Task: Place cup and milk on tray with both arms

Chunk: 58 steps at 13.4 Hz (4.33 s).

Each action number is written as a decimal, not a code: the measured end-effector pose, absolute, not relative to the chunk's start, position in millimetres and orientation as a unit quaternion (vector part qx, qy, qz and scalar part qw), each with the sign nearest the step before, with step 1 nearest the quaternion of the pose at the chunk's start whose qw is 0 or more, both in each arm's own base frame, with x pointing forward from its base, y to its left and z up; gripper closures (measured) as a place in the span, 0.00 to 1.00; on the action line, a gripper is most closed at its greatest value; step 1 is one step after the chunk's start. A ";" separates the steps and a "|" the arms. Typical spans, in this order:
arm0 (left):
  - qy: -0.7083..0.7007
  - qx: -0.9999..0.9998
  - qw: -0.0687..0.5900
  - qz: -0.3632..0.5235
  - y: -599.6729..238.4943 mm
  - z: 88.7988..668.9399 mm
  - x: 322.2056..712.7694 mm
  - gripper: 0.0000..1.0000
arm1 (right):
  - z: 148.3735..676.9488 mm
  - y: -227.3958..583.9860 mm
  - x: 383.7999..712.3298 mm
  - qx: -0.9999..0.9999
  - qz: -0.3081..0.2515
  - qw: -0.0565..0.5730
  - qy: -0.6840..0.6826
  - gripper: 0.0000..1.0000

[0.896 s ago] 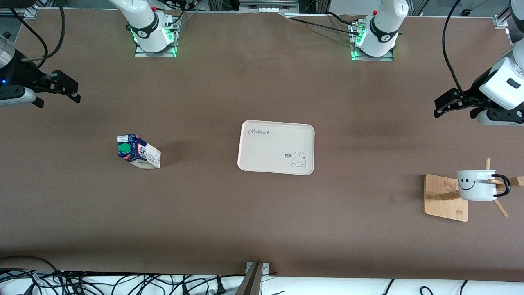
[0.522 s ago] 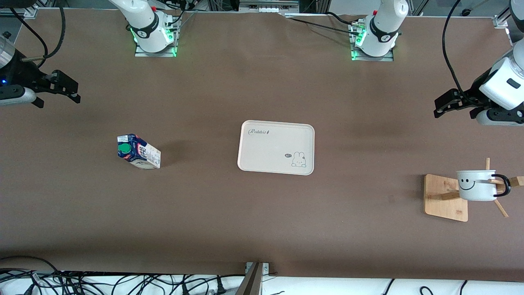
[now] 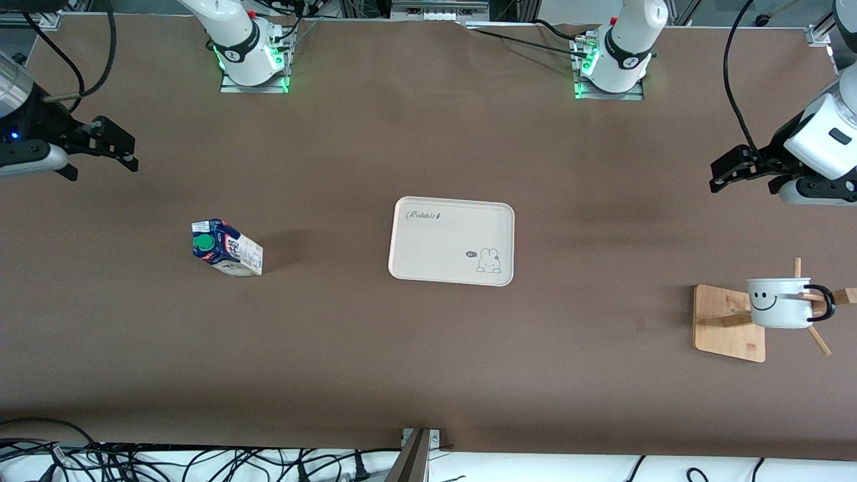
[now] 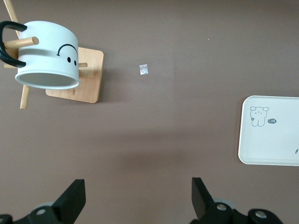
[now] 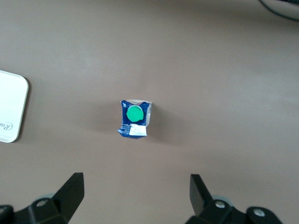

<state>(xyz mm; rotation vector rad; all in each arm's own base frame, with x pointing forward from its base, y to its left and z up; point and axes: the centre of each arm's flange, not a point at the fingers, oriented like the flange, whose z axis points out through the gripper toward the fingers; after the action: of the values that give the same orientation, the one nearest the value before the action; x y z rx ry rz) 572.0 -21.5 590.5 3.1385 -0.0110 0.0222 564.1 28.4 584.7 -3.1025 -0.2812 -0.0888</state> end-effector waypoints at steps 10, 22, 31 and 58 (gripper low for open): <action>-0.003 1.000 0.001 0.007 -21.1 590.3 572.4 0.00 | 358.8 72.8 634.2 -0.992 0.069 0.013 -0.108 0.00; -0.003 1.000 0.001 0.007 -21.0 590.2 572.4 0.00 | 333.2 70.1 623.6 -0.991 0.075 0.012 -0.107 0.71; -0.003 1.000 0.001 0.007 -20.4 590.2 572.5 0.00 | 403.3 308.2 583.2 -0.992 0.075 0.090 -0.043 0.71; -0.002 1.000 0.002 0.007 -20.2 590.2 572.6 0.00 | 378.0 448.2 571.9 -0.996 -0.004 0.091 0.023 0.00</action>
<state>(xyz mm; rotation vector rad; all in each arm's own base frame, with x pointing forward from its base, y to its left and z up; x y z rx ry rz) 572.6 -20.2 590.2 3.1385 -0.0072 0.0215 571.9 448.2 378.0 -2.9585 0.0684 -0.0121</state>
